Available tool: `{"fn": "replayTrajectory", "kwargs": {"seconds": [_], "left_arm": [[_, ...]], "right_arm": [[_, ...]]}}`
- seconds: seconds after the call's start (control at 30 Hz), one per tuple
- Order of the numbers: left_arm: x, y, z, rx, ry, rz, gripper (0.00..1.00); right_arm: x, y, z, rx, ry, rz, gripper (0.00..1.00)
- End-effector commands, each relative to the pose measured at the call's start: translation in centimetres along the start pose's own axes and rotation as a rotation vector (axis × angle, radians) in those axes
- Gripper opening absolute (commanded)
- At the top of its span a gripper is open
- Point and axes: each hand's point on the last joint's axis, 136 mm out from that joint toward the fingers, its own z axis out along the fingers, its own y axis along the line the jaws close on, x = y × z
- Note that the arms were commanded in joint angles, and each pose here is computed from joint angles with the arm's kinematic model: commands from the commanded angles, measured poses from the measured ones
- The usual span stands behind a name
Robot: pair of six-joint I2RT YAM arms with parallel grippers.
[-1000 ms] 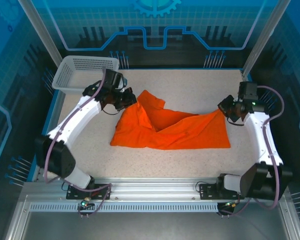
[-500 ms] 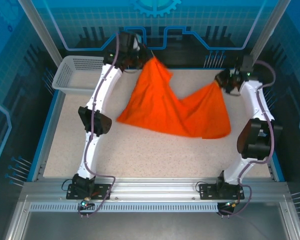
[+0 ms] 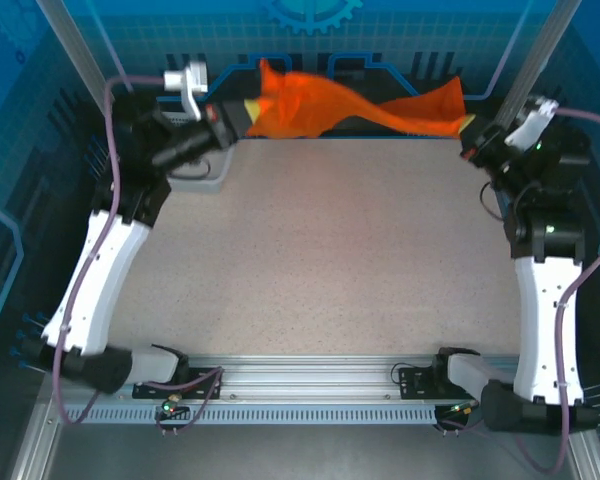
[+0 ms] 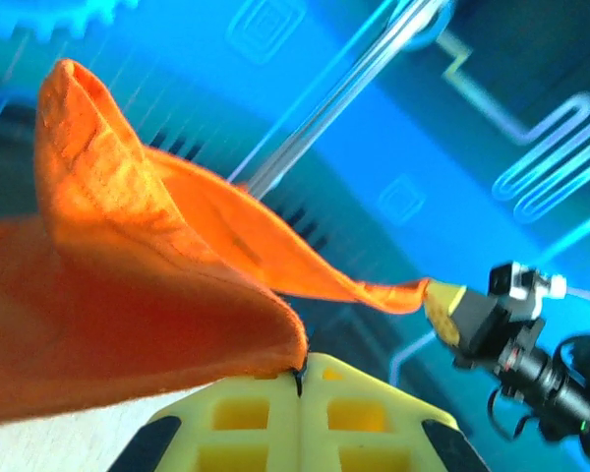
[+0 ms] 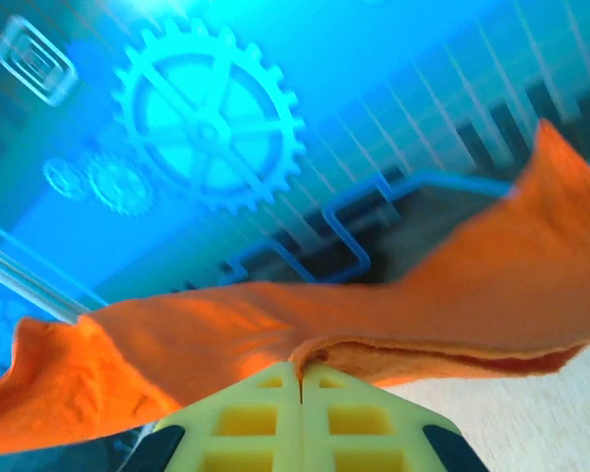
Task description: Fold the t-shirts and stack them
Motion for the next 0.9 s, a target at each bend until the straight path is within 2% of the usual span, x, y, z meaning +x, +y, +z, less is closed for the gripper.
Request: {"fn": "replayTrajectory", "kwargs": {"seconds": [0.0,0.07,0.17,0.2,0.23,0.27,0.3,0.33,0.37,0.43,0.47,0.5,0.57,0.63,0.8,0.87], "left_arm": [[9.8,7.5,-0.3,-0.171,0.257,-0.094,0.07],[14.9,8.8,-2.1,-0.217,0.381,-0.172,0.1],[22.3,9.7,-5.8,-0.338,0.562,-0.166,0.19],[23.9,10.3,-7.2,-0.372,0.592,-0.18,0.27],[25.2,11.0,-8.7,-0.403,0.599,-0.19,0.29],[25.6,11.6,-10.2,-0.45,0.577,-0.177,0.29],[25.0,12.2,-11.3,-0.508,0.53,-0.147,0.35],[23.7,12.9,-12.6,-0.581,0.454,-0.106,0.53],[22.0,13.1,-13.5,-0.628,0.369,-0.059,0.65],[18.8,13.3,-14.6,-0.689,0.221,0.023,0.64],[17.4,13.3,-14.6,-0.704,0.16,0.047,0.73],[16.6,13.3,-14.2,-0.694,0.131,0.062,0.77],[15.3,13.7,-12.3,-0.683,0.117,0.044,0.75],[15.0,14.7,-9.7,-0.676,0.152,-0.008,0.69],[16.4,18.9,-3.4,-0.727,0.311,-0.15,0.59],[17.9,21.2,-1.4,-0.777,0.403,-0.198,0.55]], "right_arm": [[10.2,-7.3,1.3,0.179,0.282,0.085,0.0],[14.9,-11.0,-0.3,0.289,0.373,0.121,0.0],[20.3,-16.2,-3.4,0.468,0.464,0.169,0.0],[22.2,-17.4,-4.2,0.499,0.495,0.192,0.0],[23.6,-18.2,-5.3,0.536,0.511,0.223,0.0],[24.5,-19.0,-6.5,0.579,0.512,0.263,0.1],[25.1,-19.7,-7.6,0.619,0.504,0.301,0.18],[25.4,-20.3,-8.9,0.664,0.481,0.346,0.29],[25.3,-20.6,-9.9,0.696,0.45,0.377,0.35],[24.4,-20.9,-10.9,0.747,0.395,0.397,0.43],[23.7,-20.9,-10.8,0.757,0.378,0.392,0.44],[23.0,-20.9,-10.7,0.77,0.371,0.385,0.46],[22.0,-21.3,-10.1,0.817,0.374,0.375,0.52],[21.2,-21.1,-8.2,0.794,0.389,0.333,0.55],[21.7,-20.7,-3.3,0.794,0.541,0.194,0.5],[22.9,-20.9,-0.8,0.8,0.616,0.122,0.54]]}}
